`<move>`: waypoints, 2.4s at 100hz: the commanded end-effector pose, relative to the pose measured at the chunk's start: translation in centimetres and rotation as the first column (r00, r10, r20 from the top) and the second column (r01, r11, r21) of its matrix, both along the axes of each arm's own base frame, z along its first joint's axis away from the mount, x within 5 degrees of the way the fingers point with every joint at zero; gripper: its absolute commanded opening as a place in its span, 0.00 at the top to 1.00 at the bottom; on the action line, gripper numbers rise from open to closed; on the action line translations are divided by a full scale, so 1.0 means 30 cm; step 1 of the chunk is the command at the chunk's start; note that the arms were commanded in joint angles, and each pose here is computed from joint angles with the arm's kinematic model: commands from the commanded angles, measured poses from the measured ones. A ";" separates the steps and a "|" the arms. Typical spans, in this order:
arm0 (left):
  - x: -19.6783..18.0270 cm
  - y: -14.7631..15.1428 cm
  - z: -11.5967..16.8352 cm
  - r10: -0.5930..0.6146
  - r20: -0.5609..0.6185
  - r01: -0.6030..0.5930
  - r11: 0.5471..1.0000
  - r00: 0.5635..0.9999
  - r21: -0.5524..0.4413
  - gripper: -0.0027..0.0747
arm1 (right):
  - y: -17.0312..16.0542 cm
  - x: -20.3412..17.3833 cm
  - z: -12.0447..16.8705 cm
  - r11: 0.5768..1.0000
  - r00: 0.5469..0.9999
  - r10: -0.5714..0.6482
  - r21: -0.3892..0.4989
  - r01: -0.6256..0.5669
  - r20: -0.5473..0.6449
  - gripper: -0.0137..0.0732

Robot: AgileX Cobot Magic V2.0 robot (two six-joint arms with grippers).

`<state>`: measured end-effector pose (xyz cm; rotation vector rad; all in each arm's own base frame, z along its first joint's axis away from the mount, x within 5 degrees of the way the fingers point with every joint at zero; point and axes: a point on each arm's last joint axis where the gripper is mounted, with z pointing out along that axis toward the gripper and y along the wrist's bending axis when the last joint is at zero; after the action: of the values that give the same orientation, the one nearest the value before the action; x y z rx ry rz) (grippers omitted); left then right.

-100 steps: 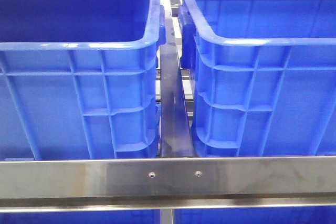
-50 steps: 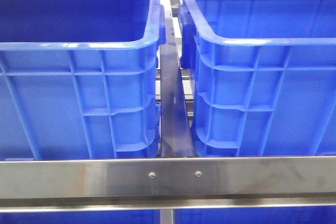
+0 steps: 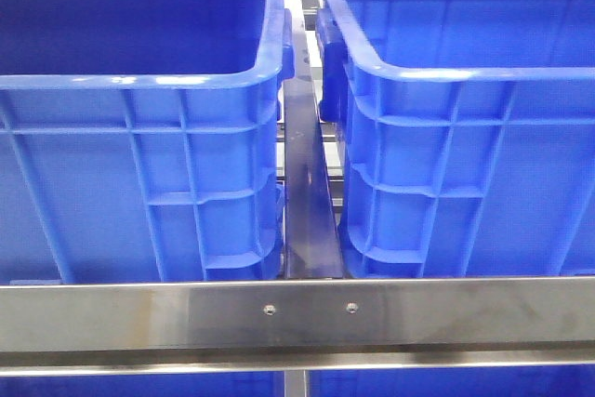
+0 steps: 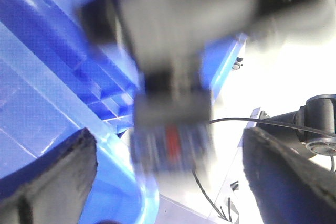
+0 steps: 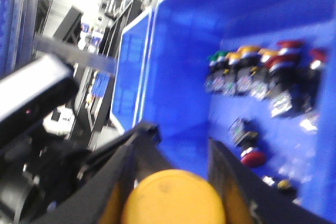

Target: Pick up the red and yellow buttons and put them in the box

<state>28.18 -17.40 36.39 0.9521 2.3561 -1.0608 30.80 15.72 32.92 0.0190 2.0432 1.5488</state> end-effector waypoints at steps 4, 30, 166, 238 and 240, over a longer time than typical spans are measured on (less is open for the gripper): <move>-0.045 -0.006 0.086 -0.014 0.040 0.017 0.997 0.999 -0.078 0.26 | -0.086 0.016 0.109 0.997 0.991 -0.061 0.058 0.055 0.123 0.55; -0.047 -0.006 0.086 -0.019 0.037 0.021 0.997 0.999 -0.077 0.26 | -0.214 0.081 0.103 0.963 0.910 -0.188 -0.112 0.244 0.371 0.55; -0.047 -0.006 0.085 -0.019 0.036 0.022 0.997 0.999 -0.076 0.26 | -0.352 0.430 -0.269 0.545 0.789 -0.079 -0.636 0.546 0.610 0.55; -0.047 -0.006 0.085 -0.019 0.036 0.022 0.997 0.999 -0.076 0.26 | -0.362 0.426 -0.296 0.537 0.803 -0.086 -0.651 0.537 0.590 0.28; -0.047 -0.006 0.085 -0.019 0.036 0.022 0.997 0.999 -0.076 0.26 | -0.362 0.425 -0.295 0.537 0.803 -0.086 -0.651 0.536 0.590 0.28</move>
<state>28.13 -17.39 36.37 0.9578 2.3598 -1.0618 43.82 5.02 20.82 -0.3909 2.0436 0.1677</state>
